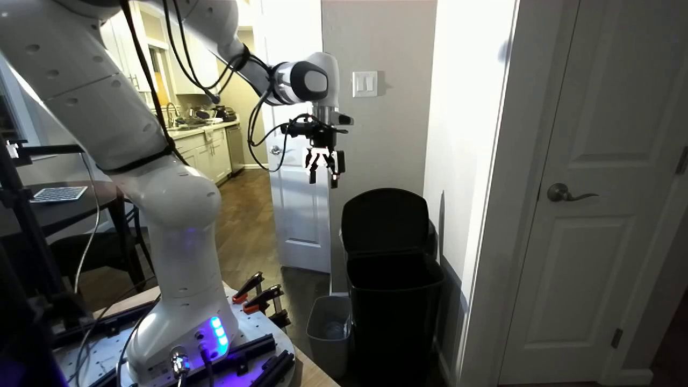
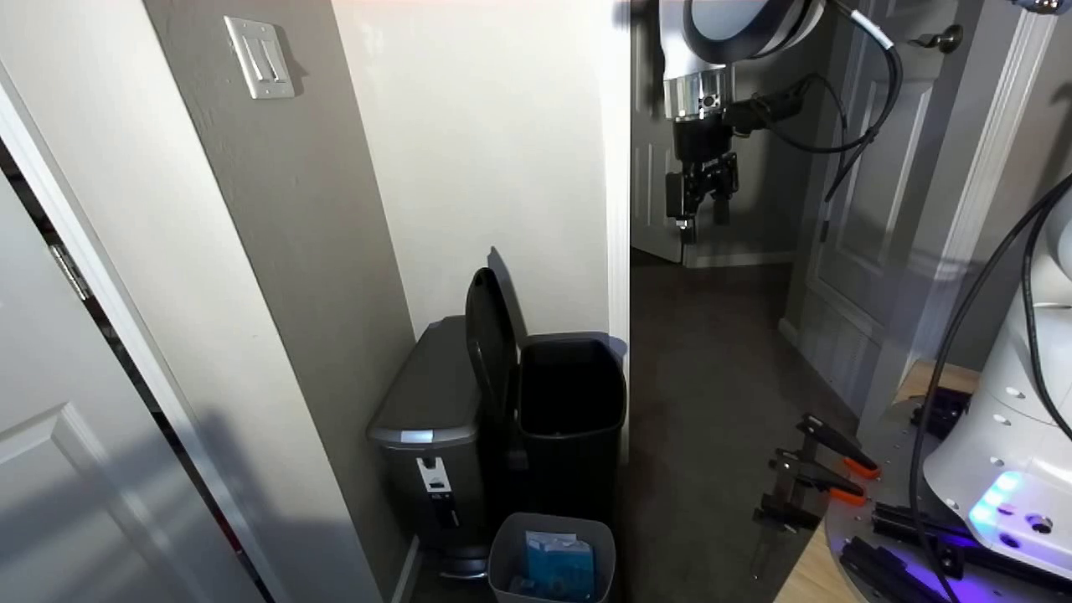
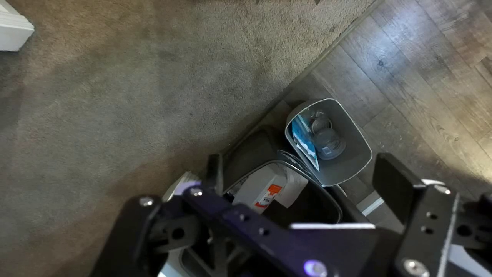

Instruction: Close the black bin

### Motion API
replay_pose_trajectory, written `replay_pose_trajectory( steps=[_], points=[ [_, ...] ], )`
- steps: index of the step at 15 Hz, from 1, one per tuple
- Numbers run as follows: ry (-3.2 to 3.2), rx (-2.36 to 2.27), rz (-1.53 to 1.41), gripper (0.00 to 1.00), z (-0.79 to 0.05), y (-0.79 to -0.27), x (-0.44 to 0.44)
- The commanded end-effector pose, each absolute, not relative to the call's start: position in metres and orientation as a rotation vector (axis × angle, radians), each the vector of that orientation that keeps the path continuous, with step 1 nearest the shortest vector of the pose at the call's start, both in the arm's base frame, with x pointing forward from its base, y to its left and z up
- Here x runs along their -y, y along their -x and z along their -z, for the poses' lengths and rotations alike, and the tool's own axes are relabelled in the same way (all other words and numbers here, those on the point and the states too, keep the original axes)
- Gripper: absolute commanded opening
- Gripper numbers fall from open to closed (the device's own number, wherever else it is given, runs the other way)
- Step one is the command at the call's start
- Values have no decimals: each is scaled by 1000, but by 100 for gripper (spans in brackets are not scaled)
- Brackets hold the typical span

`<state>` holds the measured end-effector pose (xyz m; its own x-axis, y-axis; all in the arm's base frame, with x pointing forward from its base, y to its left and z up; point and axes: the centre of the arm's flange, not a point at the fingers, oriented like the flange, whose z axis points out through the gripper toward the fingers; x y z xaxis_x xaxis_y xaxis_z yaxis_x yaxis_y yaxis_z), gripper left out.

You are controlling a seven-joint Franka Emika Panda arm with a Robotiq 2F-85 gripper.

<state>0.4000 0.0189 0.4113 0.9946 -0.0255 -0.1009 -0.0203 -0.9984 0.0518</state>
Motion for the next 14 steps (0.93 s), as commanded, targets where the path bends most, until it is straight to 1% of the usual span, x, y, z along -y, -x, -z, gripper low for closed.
replay_pose_trajectory(
  steps=[1,7,14],
  points=[
    [-3084,37,155,100,-405,-411,-21],
    [-3091,48,26,100,-399,-458,-30],
    [-3118,114,-120,100,-398,-549,-51]
  ],
)
